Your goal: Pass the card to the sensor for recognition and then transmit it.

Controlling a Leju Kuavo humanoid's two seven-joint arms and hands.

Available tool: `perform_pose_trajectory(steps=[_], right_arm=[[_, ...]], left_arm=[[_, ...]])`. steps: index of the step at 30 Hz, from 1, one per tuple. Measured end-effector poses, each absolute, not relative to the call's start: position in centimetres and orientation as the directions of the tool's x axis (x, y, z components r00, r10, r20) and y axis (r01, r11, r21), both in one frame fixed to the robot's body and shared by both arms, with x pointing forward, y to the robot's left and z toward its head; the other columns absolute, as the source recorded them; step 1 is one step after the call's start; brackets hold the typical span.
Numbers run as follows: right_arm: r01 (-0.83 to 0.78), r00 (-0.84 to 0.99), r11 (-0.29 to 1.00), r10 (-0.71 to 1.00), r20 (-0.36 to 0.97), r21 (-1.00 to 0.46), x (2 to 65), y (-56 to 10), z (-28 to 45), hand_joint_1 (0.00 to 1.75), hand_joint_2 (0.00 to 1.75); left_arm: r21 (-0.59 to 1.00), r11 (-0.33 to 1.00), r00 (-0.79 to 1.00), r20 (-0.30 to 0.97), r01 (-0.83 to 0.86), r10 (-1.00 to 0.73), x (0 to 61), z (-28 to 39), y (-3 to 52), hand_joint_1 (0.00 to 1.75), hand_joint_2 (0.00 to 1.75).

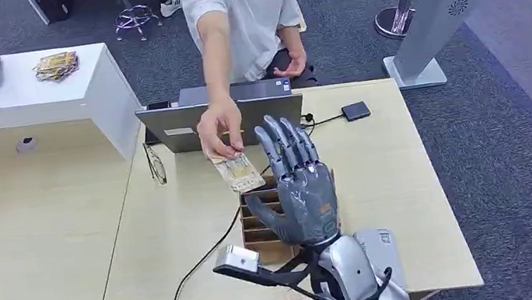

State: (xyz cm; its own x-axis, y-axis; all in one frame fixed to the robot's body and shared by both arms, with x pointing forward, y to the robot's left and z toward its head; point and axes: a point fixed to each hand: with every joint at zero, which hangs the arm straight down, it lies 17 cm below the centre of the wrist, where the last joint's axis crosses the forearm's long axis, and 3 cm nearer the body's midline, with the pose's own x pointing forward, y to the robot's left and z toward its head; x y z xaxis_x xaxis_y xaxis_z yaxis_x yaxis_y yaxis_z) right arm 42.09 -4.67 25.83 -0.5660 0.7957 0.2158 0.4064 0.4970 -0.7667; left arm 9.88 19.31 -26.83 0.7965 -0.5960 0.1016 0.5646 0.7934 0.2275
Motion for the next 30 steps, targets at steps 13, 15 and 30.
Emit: perform_pose_trajectory(steps=[13, 15, 30], right_arm=[[0.397, -0.549, 0.474, 0.809, 0.211, -0.786, 43.5, -4.6, 25.2, 0.0, 1.75], [0.395, -0.548, 0.472, 0.81, 0.211, -0.788, 43.5, -4.6, 25.1, 0.0, 1.75], [0.388, -0.536, 0.472, 0.814, 0.223, -0.792, 43.6, -5.4, 24.0, 0.0, 1.75]], left_arm=[[0.234, 0.78, 0.782, 0.105, 0.581, -0.614, 10.3, -26.7, 19.2, 0.0, 0.0], [0.234, 0.78, 0.782, 0.106, 0.581, -0.614, 10.3, -26.7, 19.2, 0.0, 0.0], [0.241, 0.778, 0.78, 0.11, 0.58, -0.616, 10.4, -26.7, 19.3, 0.0, 0.0]])
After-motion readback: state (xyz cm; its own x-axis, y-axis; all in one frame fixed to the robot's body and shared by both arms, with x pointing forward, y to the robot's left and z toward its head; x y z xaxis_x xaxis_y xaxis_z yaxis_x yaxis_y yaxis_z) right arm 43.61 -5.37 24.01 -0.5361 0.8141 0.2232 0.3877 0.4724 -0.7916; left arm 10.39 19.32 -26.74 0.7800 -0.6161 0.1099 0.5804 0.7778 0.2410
